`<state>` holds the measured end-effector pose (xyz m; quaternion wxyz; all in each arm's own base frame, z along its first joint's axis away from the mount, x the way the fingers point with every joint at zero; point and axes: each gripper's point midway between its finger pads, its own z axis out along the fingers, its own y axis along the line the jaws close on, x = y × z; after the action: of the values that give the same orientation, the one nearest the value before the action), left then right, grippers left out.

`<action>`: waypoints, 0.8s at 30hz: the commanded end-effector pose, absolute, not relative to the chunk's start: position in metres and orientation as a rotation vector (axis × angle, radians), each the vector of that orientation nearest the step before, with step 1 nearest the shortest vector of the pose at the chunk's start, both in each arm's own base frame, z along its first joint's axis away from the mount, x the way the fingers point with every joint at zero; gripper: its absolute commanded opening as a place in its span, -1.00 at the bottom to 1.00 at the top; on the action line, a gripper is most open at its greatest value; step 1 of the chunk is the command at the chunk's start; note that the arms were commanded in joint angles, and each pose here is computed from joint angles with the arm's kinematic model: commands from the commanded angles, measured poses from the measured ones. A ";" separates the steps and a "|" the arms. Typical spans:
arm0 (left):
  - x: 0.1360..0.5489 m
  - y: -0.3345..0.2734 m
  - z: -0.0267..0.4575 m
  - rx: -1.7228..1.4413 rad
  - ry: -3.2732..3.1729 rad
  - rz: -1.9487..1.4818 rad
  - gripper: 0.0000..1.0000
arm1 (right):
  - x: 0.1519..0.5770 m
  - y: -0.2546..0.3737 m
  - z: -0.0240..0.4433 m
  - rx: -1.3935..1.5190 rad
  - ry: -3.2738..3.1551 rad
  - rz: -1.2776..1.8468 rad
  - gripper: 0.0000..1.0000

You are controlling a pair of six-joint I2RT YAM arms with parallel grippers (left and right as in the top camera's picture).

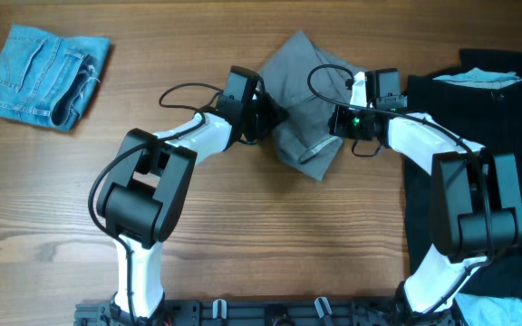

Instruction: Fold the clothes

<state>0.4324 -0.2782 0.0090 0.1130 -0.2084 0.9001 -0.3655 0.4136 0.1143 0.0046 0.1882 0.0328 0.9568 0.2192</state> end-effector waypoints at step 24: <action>0.552 0.055 0.295 -0.368 1.847 -0.827 -0.92 | 0.365 0.125 0.132 -0.019 2.546 0.696 -0.88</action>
<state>0.5513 -0.0012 0.2720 0.4663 -0.1091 0.7863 -0.3904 0.3647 0.1260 0.1292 0.2484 -0.0205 0.9345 0.2540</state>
